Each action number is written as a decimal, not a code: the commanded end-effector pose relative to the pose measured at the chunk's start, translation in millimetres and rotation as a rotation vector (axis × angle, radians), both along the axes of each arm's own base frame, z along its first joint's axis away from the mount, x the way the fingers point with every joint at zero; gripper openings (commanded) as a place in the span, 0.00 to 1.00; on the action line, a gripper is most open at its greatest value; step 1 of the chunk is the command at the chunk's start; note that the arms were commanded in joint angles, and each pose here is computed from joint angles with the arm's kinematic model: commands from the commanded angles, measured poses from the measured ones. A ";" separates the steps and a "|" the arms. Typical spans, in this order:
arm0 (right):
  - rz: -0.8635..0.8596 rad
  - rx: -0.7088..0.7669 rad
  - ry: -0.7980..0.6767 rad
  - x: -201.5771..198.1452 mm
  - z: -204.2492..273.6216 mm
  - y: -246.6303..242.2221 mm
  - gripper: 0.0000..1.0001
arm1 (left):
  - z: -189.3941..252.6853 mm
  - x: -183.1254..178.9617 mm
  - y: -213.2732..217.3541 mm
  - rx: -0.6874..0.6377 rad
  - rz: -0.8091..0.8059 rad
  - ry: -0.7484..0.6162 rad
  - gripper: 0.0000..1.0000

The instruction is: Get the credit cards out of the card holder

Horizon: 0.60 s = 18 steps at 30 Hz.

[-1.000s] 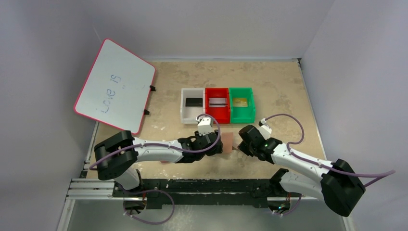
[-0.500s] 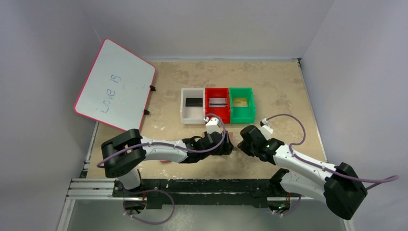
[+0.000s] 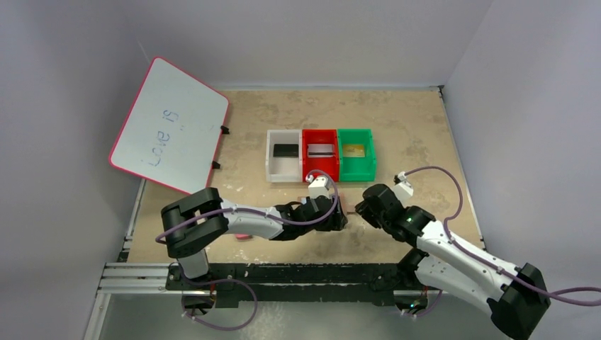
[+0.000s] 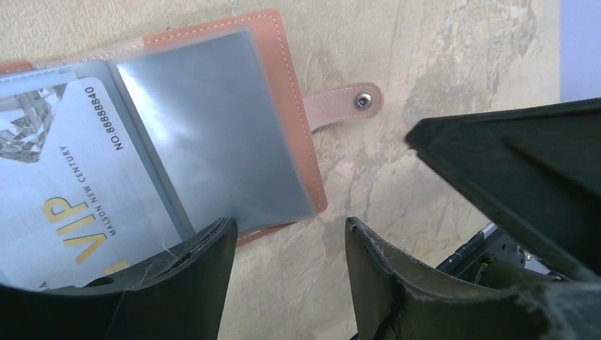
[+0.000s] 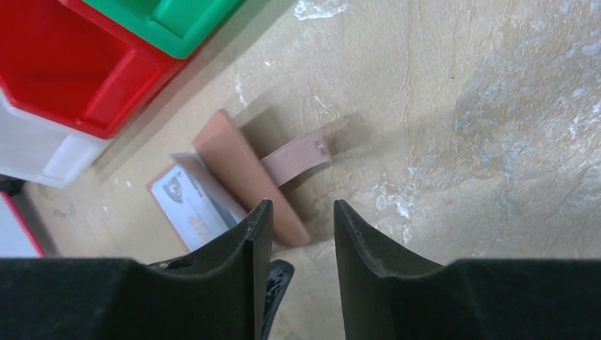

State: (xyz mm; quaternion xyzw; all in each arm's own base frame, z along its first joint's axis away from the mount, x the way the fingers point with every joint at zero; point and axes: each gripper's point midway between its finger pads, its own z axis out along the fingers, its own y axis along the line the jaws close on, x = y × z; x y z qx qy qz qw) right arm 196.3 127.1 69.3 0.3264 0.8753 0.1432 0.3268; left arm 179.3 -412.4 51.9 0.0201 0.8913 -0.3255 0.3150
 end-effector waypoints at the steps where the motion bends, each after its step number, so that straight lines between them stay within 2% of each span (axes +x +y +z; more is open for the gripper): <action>1: -0.025 -0.004 -0.077 9.0 28.1 -6.7 0.40 | 13.8 -0.3 -17.6 -0.051 -0.020 -0.017 0.57; 5: 0.075 0.022 -0.154 15.7 42.4 7.1 0.37 | 8.6 -1.0 -17.1 -0.020 -0.022 -0.016 0.55; 8: 0.194 0.037 -0.201 20.0 53.0 25.2 0.24 | 1.7 0.1 -12.6 0.022 -0.011 -0.015 0.53; 10: 0.248 0.050 -0.208 22.3 57.6 36.4 0.19 | 0.5 0.7 -10.4 0.036 -0.003 -0.018 0.51; 14: 0.332 0.067 -0.210 28.1 62.5 55.7 0.13 | -0.3 0.8 -7.7 0.046 0.004 -0.022 0.50; 18: 0.391 0.084 -0.216 36.4 64.4 67.3 0.12 | -2.0 1.1 -6.3 0.055 0.007 -0.022 0.49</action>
